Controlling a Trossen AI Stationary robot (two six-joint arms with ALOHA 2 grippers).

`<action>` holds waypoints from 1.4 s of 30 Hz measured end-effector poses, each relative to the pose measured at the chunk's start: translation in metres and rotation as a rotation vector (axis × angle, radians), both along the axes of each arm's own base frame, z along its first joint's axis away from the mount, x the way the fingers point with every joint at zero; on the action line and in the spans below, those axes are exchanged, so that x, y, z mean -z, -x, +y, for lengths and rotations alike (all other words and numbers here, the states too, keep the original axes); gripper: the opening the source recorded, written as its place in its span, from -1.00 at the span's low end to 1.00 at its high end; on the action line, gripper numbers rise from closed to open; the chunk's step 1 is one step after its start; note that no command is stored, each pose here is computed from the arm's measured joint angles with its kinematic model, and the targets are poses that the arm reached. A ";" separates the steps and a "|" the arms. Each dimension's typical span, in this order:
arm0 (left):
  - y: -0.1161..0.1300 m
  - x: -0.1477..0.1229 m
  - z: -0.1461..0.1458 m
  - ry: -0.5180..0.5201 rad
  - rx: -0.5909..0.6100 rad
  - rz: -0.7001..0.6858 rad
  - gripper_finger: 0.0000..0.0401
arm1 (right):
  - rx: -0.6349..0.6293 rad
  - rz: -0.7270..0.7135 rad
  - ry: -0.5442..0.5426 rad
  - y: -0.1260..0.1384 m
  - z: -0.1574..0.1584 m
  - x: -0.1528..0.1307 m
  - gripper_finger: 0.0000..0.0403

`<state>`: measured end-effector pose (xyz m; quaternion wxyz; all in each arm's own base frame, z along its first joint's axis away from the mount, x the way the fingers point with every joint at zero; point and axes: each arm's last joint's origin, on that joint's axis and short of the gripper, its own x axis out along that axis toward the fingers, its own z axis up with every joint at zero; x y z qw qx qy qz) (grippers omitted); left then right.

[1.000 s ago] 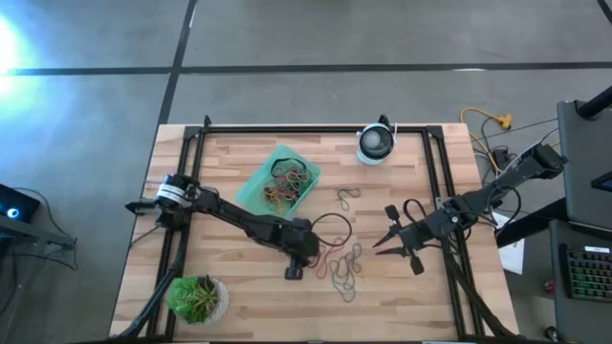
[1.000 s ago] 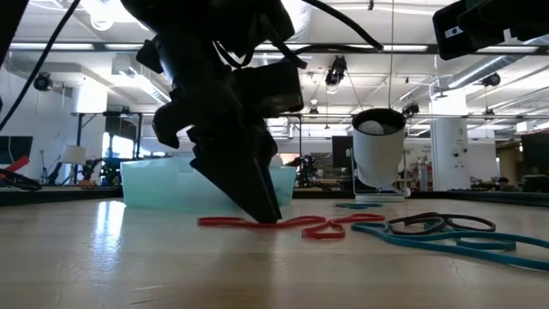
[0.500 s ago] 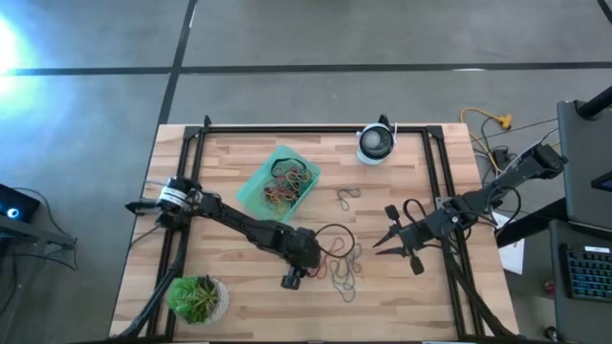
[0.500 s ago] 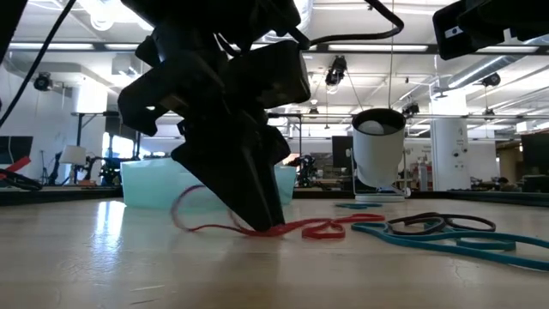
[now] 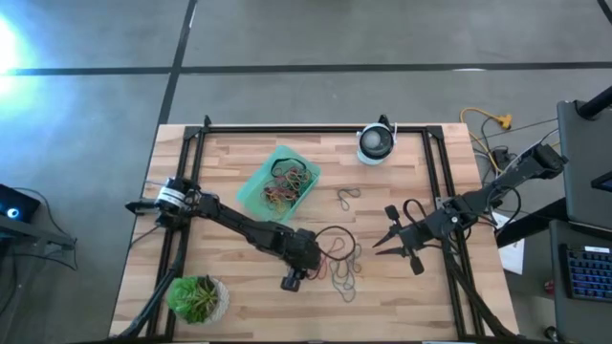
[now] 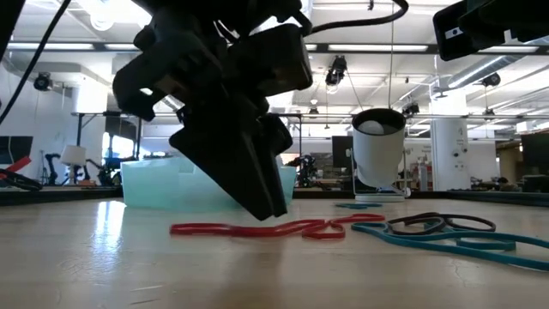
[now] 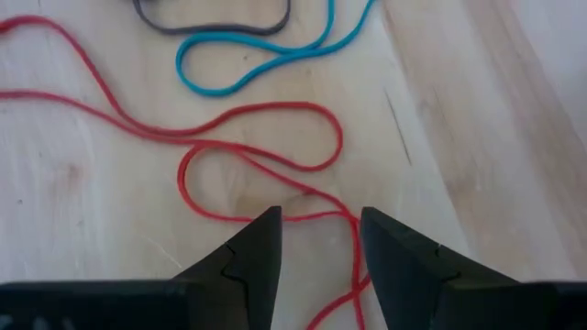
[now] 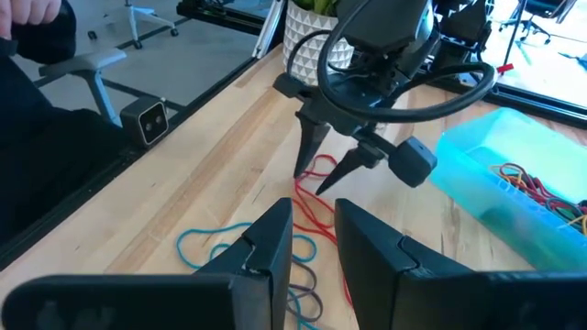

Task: Pick and place rubber bands into bin
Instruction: Put the red rubber band into the green bin

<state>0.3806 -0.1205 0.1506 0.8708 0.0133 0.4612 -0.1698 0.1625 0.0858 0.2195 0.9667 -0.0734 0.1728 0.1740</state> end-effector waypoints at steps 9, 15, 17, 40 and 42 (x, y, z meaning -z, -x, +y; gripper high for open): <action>-0.001 0.000 0.003 -0.099 -0.048 -0.033 -0.33 | 0.000 0.000 0.000 0.000 0.000 0.000 -0.61; -0.002 0.000 0.006 -0.215 -0.065 -0.070 -0.33 | 0.000 0.000 0.000 0.000 0.000 0.000 -0.61; -0.003 0.000 0.007 -0.222 -0.070 -0.074 -0.33 | 0.000 0.000 0.000 0.000 0.000 0.000 -0.61; -0.027 0.012 0.031 -0.045 -0.129 0.001 -0.33 | 0.001 0.001 0.000 0.000 0.000 0.001 -0.61; -0.029 0.014 0.034 -0.044 -0.133 0.010 -0.33 | 0.001 0.001 0.001 0.000 0.000 0.001 -0.61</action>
